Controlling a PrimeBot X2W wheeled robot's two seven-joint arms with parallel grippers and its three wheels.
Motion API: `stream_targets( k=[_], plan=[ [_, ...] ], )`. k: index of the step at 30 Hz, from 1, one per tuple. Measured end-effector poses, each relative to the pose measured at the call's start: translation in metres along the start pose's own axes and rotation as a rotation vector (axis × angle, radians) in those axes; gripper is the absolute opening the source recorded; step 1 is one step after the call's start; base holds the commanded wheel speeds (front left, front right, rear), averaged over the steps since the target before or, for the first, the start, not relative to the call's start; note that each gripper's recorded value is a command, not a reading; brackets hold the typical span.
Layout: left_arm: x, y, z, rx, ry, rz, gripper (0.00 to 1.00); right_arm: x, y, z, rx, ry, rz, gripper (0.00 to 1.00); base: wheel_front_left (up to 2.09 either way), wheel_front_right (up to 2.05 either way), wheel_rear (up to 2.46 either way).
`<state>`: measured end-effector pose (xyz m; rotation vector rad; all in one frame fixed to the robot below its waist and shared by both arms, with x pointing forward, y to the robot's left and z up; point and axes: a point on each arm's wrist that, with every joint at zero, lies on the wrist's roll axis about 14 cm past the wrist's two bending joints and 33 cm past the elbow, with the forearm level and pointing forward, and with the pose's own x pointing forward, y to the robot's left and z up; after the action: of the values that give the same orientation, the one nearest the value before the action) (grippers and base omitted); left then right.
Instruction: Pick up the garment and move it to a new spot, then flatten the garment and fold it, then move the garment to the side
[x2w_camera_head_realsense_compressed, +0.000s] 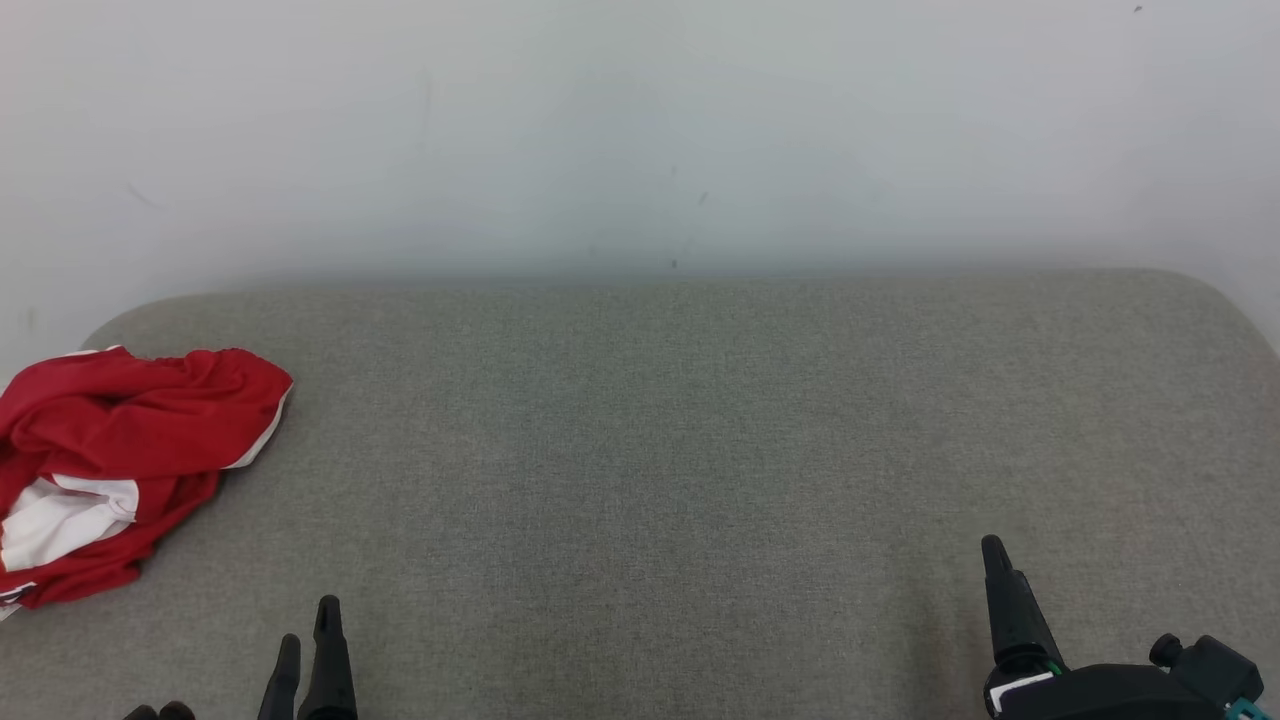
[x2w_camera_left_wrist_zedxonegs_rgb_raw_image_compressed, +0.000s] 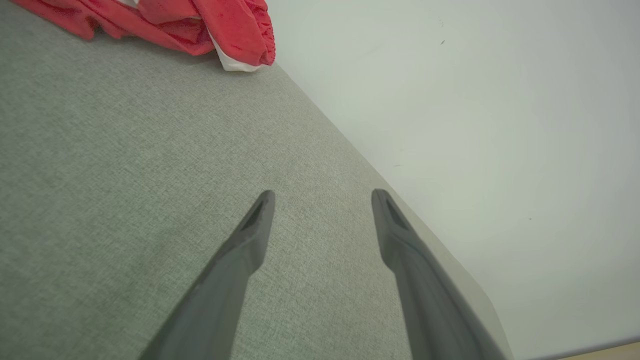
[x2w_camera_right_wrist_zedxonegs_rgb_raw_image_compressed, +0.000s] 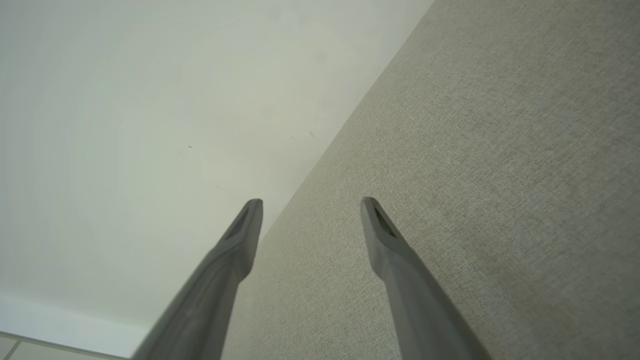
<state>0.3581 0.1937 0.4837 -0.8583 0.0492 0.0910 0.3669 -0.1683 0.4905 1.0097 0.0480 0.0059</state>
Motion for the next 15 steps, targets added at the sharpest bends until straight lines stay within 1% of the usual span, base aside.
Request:
stream_targets(
  k=[1,8,15],
  plan=[
    [0.0,0.0,0.0,0.0,0.0,0.0,1.0,0.0,0.0,0.0,0.0,0.0,0.0,1.0,0.0,0.0,0.0],
    [-0.0027,-0.0022,0.0038,0.128,-0.02,-0.007,1.0,-0.0022,0.0002,-0.005,-0.131,0.017,0.01,1.0,0.0,0.0,0.0],
    [-0.0066,-0.0033,0.0034,0.287,-0.025,-0.015,1.0,-0.0059,-0.0013,-0.0093,-0.26,0.035,0.017,1.0,0.0,0.0,0.0]
  ],
)
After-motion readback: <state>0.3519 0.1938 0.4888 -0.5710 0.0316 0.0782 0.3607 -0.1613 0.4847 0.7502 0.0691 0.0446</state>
